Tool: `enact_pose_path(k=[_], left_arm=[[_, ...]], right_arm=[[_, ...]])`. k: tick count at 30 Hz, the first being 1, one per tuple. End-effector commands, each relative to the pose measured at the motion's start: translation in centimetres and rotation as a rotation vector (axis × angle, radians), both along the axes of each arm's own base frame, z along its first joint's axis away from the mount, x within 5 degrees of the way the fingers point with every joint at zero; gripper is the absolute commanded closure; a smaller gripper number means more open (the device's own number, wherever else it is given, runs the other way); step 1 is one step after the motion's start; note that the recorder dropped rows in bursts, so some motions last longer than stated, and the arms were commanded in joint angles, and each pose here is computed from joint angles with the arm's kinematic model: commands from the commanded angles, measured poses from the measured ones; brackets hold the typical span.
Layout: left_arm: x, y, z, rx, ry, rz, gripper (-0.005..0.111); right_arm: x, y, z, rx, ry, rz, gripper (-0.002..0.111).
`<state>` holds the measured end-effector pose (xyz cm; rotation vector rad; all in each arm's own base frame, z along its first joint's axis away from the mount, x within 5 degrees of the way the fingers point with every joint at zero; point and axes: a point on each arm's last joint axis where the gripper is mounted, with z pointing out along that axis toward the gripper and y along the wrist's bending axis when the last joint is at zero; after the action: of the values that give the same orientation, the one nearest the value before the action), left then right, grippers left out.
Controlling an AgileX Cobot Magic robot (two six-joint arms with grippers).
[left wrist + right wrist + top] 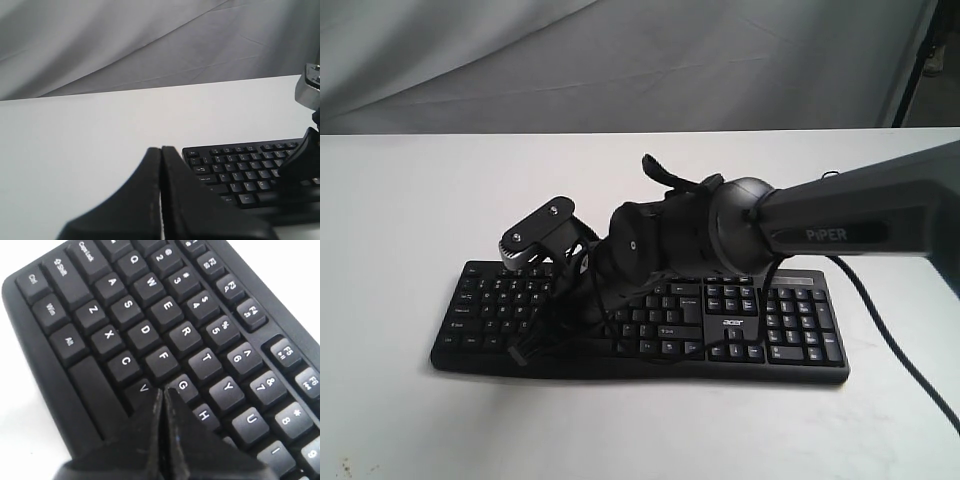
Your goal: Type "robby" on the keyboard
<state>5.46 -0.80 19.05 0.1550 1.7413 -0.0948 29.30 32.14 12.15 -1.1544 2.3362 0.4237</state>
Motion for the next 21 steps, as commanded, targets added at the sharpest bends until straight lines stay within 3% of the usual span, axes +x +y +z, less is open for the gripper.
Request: enact_pose_path(k=[1,11,21], left_arm=[[0.0,0.0,-0.1,0.001,-0.007,-0.006,0.107],[0.0,0.0,-0.1,0.001,-0.007,-0.006,0.107],[0.0,0.0,-0.1,0.001,-0.007,-0.006,0.107]], right_arm=[[0.1,0.0,-0.6,-0.005,0.008,-0.006,0.108],[0.4,-0.1,0.8,0.016,-0.024,-0.008,0.108],[0.3,-0.1,-0.6,-0.004,0.006,-0.013,0.108]])
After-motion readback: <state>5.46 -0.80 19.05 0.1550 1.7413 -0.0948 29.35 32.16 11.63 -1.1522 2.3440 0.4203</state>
